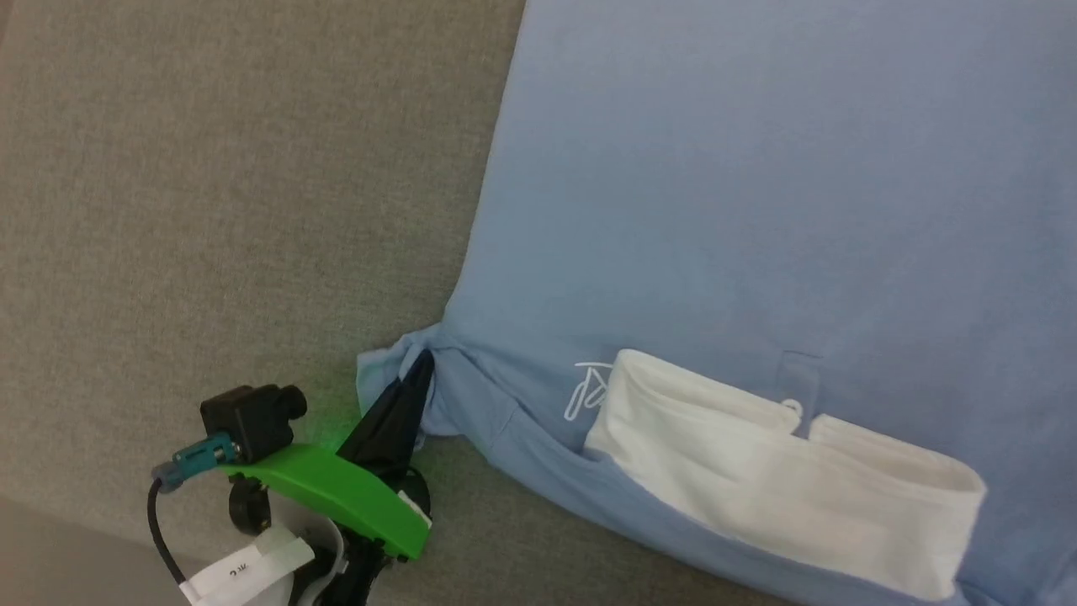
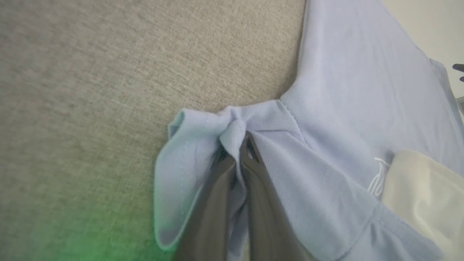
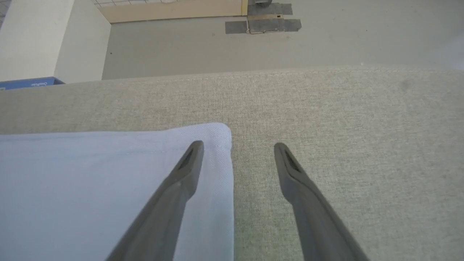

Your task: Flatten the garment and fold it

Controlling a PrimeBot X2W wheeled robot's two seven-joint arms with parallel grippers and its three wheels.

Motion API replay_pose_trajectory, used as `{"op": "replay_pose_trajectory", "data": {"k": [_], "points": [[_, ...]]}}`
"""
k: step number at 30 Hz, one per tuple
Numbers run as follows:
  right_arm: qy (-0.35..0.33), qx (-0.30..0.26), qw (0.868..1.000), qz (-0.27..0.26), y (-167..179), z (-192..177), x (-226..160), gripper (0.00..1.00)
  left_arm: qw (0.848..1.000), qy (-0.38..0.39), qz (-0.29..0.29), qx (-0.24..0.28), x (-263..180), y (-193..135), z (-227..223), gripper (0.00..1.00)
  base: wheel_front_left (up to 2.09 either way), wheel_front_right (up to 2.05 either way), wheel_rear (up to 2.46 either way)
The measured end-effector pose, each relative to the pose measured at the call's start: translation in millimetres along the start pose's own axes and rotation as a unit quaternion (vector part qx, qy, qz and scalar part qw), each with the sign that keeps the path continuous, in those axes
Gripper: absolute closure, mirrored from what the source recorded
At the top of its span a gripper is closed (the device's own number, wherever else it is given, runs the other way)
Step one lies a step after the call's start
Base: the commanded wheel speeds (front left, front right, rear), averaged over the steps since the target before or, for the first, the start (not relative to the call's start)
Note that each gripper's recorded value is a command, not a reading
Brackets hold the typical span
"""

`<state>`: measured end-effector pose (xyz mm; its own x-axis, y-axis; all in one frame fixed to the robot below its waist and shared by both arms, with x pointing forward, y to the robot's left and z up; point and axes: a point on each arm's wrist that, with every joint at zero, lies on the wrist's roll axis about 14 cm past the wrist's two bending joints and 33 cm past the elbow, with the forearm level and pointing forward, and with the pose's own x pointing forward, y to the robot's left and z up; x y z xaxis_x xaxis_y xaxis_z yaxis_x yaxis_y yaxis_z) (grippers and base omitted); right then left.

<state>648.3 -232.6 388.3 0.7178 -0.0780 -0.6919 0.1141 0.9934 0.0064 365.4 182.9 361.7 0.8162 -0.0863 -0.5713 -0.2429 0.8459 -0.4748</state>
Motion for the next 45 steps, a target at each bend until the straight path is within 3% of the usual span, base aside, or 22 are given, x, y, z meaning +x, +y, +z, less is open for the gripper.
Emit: {"op": "replay_pose_trajectory", "data": {"k": [4,6,7,8,12,16,22,26,31,38,45], "points": [[0.053,-0.004,0.999,-0.001,10,-25,21,0.01,1.0,-0.005,0.005,-0.004,5,5,-1,1.0,0.0,0.0,0.0],[0.058,-0.002,0.998,-0.002,13,-25,26,0.6,1.0,-0.005,0.008,-0.007,6,7,-2,1.0,0.0,0.0,0.0],[0.06,-0.003,0.998,-0.003,15,-25,29,0.76,1.0,-0.005,0.009,-0.008,7,8,-3,1.0,0.0,0.0,0.0],[0.06,-0.004,0.998,-0.003,16,-26,30,1.0,1.0,-0.005,0.01,-0.009,7,8,-3,1.0,0.0,0.0,0.0],[0.031,0.001,1.0,0.004,23,-21,29,1.0,1.0,-0.01,0.01,-0.01,7,8,-1,1.0,0.0,0.0,0.0],[-0.055,0.014,0.998,0.015,23,-19,20,1.0,1.0,-0.017,0.01,-0.01,3,8,2,1.0,0.0,0.0,0.0],[-0.198,0.021,0.98,0.014,6,-25,-24,1.0,0.999,-0.021,0.035,-0.003,-22,22,6,1.0,0.0,0.0,0.0],[-0.243,0.014,0.97,-0.002,-14,-30,-65,1.0,0.998,-0.01,0.058,-0.002,-48,33,-2,1.0,0.0,0.0,0.0],[-0.226,0.009,0.973,-0.04,-53,-57,-114,1.0,0.999,-0.005,0.048,-0.002,-71,28,-8,1.0,0.0,0.0,0.0],[-0.142,0.045,0.983,-0.108,-109,-122,-179,1.0,1.0,-0.026,0.012,0.005,-87,8,0,1.0,0.0,0.0,0.0],[0.028,0.112,0.983,-0.146,-145,-219,-224,1.0,0.999,-0.031,-0.027,0.024,-87,-14,6,1.0,0.0,0.0,0.0]]}}
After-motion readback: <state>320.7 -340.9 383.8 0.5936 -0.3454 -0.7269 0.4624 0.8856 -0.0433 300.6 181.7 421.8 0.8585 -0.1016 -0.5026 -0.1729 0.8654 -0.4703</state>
